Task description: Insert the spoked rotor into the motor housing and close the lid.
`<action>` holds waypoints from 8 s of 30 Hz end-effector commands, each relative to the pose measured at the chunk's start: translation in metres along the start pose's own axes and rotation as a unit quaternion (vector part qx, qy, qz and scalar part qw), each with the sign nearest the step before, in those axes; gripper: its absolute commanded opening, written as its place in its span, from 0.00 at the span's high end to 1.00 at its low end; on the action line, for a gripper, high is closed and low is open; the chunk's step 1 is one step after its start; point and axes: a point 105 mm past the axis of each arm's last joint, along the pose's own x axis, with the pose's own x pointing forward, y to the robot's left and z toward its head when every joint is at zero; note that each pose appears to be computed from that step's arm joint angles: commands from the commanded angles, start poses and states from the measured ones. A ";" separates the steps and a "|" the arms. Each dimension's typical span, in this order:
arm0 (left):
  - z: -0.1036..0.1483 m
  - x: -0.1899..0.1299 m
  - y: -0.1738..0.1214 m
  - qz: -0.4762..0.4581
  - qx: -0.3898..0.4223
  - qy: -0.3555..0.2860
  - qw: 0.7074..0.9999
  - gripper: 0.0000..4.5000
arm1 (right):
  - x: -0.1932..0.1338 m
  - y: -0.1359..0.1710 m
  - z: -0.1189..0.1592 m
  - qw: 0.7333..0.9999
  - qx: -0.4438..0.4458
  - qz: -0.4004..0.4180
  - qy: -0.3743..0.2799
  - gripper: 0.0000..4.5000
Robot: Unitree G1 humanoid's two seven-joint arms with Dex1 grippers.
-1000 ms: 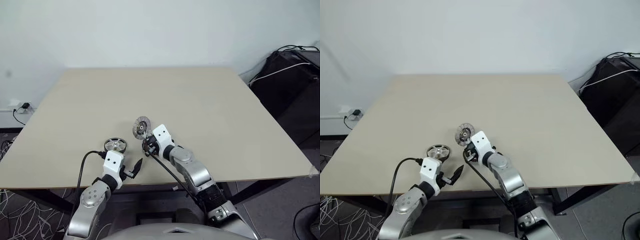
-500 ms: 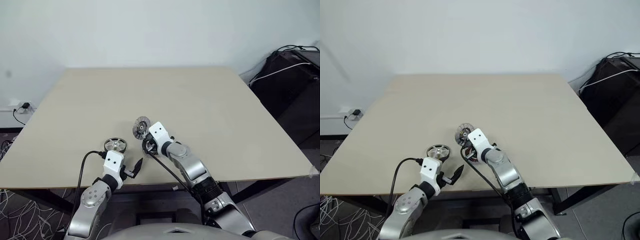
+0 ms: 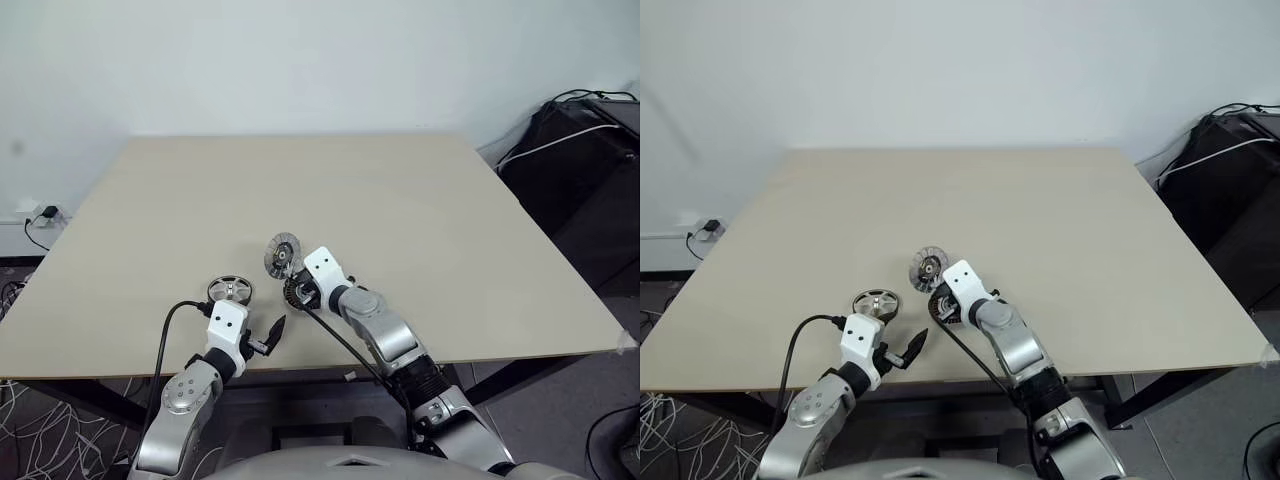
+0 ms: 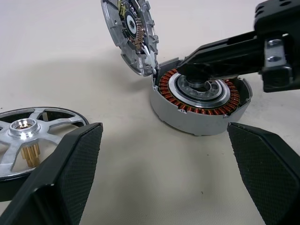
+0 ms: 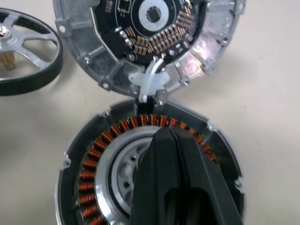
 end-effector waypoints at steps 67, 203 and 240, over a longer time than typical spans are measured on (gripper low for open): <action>0.005 0.005 -0.005 -0.009 0.004 -0.013 1.000 0.00 | -0.026 0.008 -0.001 0.999 -0.014 0.035 -0.022 1.00; 0.022 0.061 -0.052 -0.144 -0.573 0.017 0.807 0.46 | -0.081 -0.038 -0.013 0.991 0.074 -0.087 -0.062 1.00; 0.035 0.021 -0.023 -0.112 -0.357 -0.067 0.925 0.24 | -0.078 -0.027 0.005 0.991 0.079 -0.038 -0.097 0.92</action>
